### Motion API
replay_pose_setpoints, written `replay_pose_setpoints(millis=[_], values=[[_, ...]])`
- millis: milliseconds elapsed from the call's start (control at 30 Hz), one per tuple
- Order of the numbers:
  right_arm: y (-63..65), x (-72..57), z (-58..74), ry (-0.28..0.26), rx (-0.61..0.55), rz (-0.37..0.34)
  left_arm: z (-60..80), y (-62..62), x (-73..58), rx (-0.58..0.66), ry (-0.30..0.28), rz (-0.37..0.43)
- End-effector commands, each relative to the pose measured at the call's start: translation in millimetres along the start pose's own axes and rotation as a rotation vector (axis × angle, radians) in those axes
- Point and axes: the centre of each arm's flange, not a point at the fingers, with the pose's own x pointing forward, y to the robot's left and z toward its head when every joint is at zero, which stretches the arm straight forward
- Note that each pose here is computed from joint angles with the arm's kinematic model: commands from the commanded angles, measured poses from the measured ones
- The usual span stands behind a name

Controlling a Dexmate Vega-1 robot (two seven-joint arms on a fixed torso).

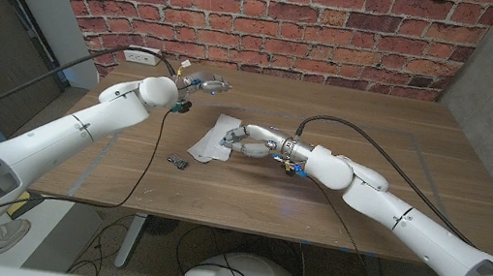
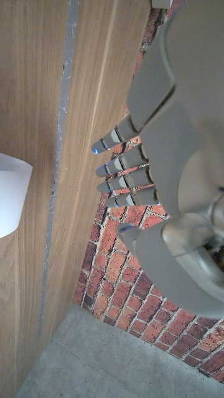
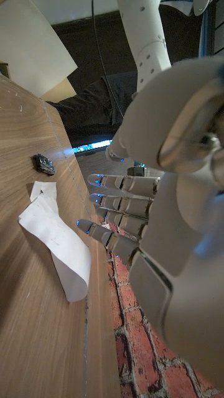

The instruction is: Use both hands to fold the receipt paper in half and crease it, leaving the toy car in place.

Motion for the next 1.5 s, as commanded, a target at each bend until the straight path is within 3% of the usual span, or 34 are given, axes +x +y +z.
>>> replay_pose_setpoints(millis=[33,267,533,633,733,1000,1233,1333,1500], values=[[36.7,14.2,-6.1,0.052,-0.084,0.058,8.4,-8.0,15.7,-0.014,0.014,-0.167],[30.6,12.3,-17.9,0.107,-0.051,0.004,21.8,-19.3,34.6,-0.037,0.041,-0.403],[13.5,7.1,-24.6,0.143,-0.015,-0.087,28.5,-28.6,47.5,-0.083,0.007,-0.556],[8.0,7.1,-25.4,0.146,-0.009,-0.107,33.7,-31.4,50.5,-0.045,0.004,-0.579],[3.5,6.9,-26.6,0.148,0.002,-0.128,40.6,-27.9,48.4,0.014,0.007,-0.553],[-4.1,4.0,-30.7,0.155,0.046,-0.164,62.3,-16.9,30.6,0.260,0.001,-0.344],[-5.7,0.7,-25.8,0.126,0.075,-0.170,79.1,-21.8,15.8,0.538,0.147,-0.222],[-4.4,0.1,-21.2,0.092,0.102,-0.150,77.1,-22.1,14.4,0.556,0.208,-0.222],[6.5,2.5,-10.2,0.033,0.101,-0.071,67.0,-21.7,9.3,0.503,0.213,-0.191]])
